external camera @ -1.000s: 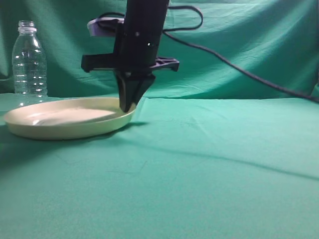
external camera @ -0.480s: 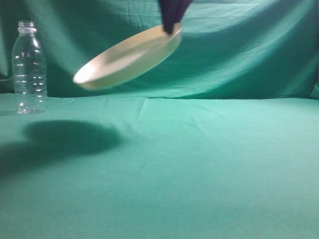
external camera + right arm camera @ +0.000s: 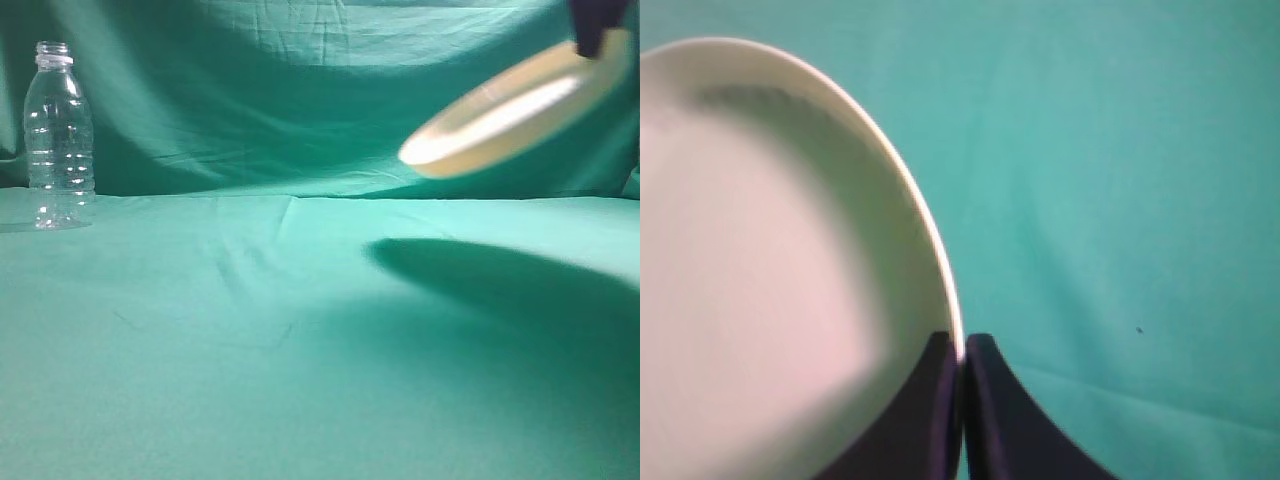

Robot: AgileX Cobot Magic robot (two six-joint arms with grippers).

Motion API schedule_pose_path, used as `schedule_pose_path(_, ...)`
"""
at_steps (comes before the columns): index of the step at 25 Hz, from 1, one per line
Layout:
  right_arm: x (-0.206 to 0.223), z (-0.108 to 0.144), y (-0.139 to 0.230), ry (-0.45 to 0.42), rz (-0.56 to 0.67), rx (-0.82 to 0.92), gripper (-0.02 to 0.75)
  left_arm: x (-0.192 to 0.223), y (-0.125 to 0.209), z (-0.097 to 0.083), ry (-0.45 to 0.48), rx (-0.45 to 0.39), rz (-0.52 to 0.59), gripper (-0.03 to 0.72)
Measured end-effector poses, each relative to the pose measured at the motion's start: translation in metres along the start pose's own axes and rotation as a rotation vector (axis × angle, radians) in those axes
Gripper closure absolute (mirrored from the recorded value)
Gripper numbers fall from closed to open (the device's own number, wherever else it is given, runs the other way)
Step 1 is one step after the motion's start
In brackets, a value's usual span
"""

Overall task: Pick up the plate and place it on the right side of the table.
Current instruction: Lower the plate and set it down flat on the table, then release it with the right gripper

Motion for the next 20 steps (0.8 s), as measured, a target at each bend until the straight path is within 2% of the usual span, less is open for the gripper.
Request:
schedule_pose_path(4, 0.022, -0.03, 0.047, 0.02, 0.051, 0.097, 0.738, 0.0, 0.0, 0.0, 0.0, 0.0, 0.0, 0.688)
schedule_pose_path(8, 0.06, -0.039, 0.088, 0.019, 0.092, 0.165, 0.738, 0.0, 0.0, 0.0, 0.0, 0.0, 0.0, 0.688)
schedule_pose_path(11, 0.085, -0.035, 0.11, 0.007, 0.112, 0.182, 0.738, 0.0, 0.0, 0.0, 0.0, 0.0, 0.0, 0.688)
schedule_pose_path(17, 0.114, -0.031, 0.124, -0.007, 0.143, 0.194, 0.738, 0.0, 0.0, 0.0, 0.0, 0.0, 0.0, 0.688)
schedule_pose_path(18, 0.118, -0.03, 0.125, -0.009, 0.152, 0.192, 0.689, 0.0, 0.0, 0.0, 0.0, 0.0, 0.0, 0.688)
schedule_pose_path(20, 0.122, -0.029, 0.127, -0.017, 0.164, 0.195, 0.689, 0.0, 0.0, 0.0, 0.0, 0.0, 0.0, 0.688)
Point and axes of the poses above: a point on each arm's last joint axis where the gripper is mounted, x pointing out along that axis toward the gripper, z along the wrist's bending axis when the last joint is at zero, y = z × x, the point moved 8 cm from there along x, pointing out along that axis toward the gripper, and after that the axes turned 11 degrees about -x, right-handed, at the moved point
